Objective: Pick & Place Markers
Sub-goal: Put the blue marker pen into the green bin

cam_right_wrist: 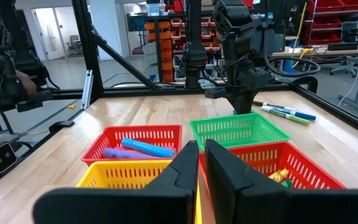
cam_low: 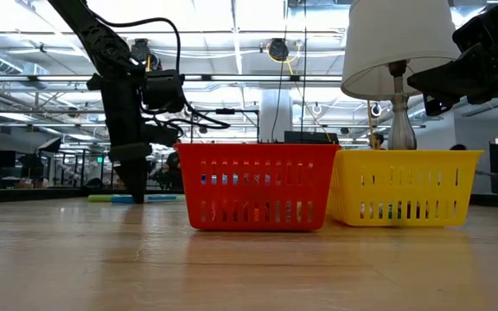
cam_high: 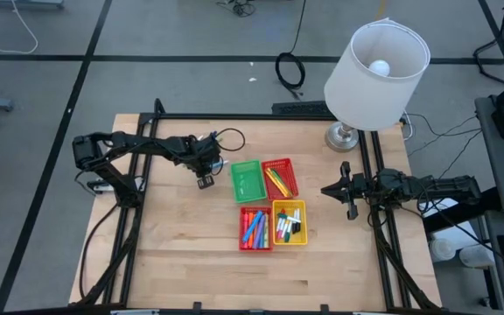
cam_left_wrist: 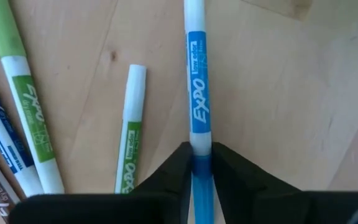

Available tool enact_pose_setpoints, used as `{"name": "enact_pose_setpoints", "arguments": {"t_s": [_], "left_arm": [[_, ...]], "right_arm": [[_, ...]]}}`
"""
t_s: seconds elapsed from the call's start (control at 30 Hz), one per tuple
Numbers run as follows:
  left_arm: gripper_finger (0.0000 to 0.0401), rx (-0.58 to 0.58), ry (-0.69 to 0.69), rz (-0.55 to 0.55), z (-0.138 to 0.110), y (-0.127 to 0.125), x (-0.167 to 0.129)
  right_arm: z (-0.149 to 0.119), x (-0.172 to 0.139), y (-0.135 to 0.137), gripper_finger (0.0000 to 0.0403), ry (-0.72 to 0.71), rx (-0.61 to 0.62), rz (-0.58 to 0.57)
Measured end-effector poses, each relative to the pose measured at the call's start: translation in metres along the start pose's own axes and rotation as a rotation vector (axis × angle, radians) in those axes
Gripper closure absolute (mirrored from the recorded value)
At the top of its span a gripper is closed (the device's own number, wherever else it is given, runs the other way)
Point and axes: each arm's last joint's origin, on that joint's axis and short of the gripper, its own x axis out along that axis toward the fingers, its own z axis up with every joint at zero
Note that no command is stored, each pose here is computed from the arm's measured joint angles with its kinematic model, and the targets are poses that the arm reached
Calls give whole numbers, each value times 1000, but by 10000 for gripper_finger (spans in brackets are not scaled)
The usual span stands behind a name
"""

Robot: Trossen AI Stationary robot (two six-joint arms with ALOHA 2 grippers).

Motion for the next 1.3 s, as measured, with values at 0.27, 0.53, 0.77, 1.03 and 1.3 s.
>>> {"name": "enact_pose_setpoints", "arguments": {"t_s": [0.27,0.53,0.77,1.03,1.3], "left_arm": [[371,0,0,-1,0,0,0],[345,-5,0,-1,0,0,0],[353,-7,-2,-1,0,0,0],[368,9,8,51,-3,2,-8],[344,-99,-30,104,-10,3,-38]], "right_arm": [[0,0,0,385,0,0,0],[0,0,0,385,-1,0,0],[0,0,0,385,0,0,0],[0,0,0,385,0,0,-1],[0,0,0,385,0,0,0]]}}
